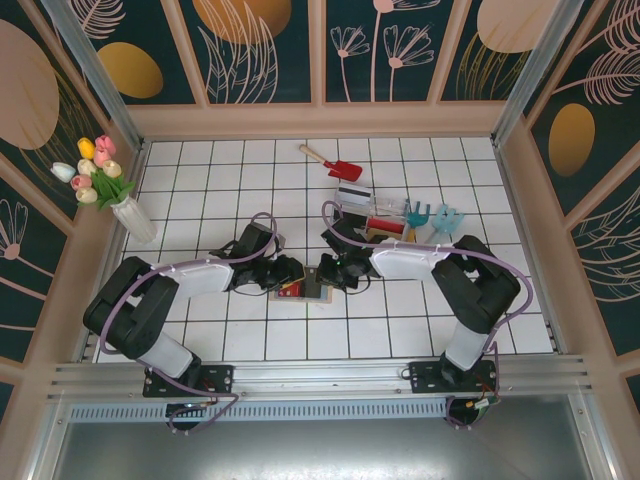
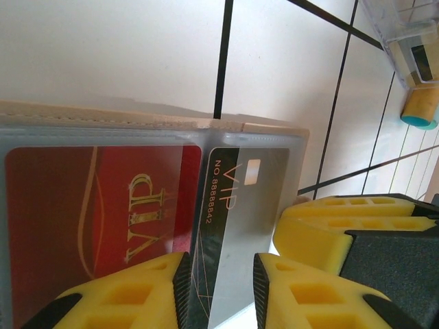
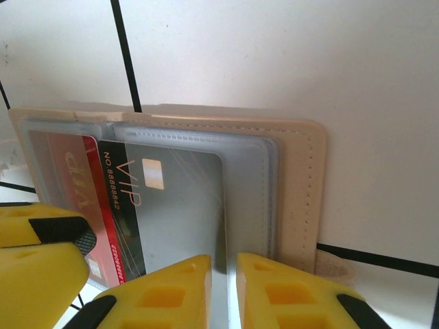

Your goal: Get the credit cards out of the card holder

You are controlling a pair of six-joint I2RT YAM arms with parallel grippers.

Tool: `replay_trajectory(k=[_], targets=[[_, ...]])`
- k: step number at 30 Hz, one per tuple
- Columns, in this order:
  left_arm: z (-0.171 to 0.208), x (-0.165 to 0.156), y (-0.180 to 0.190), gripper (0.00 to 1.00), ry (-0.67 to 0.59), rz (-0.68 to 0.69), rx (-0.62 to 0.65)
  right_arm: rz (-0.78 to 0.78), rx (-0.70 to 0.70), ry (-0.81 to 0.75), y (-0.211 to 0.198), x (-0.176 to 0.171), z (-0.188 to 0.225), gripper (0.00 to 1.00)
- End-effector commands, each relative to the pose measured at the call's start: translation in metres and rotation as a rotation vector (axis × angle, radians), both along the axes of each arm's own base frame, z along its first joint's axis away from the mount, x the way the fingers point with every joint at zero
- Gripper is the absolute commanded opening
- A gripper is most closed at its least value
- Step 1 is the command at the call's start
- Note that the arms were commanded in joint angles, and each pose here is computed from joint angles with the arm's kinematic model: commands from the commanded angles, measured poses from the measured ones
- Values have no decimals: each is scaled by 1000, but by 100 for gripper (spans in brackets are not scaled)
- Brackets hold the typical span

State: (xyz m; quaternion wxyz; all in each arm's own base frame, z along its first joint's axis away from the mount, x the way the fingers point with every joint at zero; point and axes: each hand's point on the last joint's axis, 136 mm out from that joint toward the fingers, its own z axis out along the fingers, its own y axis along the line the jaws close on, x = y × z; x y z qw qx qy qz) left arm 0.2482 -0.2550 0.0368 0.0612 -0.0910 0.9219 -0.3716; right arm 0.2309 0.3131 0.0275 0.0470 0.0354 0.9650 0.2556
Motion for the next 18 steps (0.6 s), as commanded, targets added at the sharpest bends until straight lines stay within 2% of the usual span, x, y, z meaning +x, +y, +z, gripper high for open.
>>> replay_trajectory(k=[1,18], targets=[[-7,-6,0,33,15,-29,16,22,-64,32,-7,-8,-15,19],[-19,-14,-1,35,40,-74,46,24,-26,59,-5,-10,-20,19]])
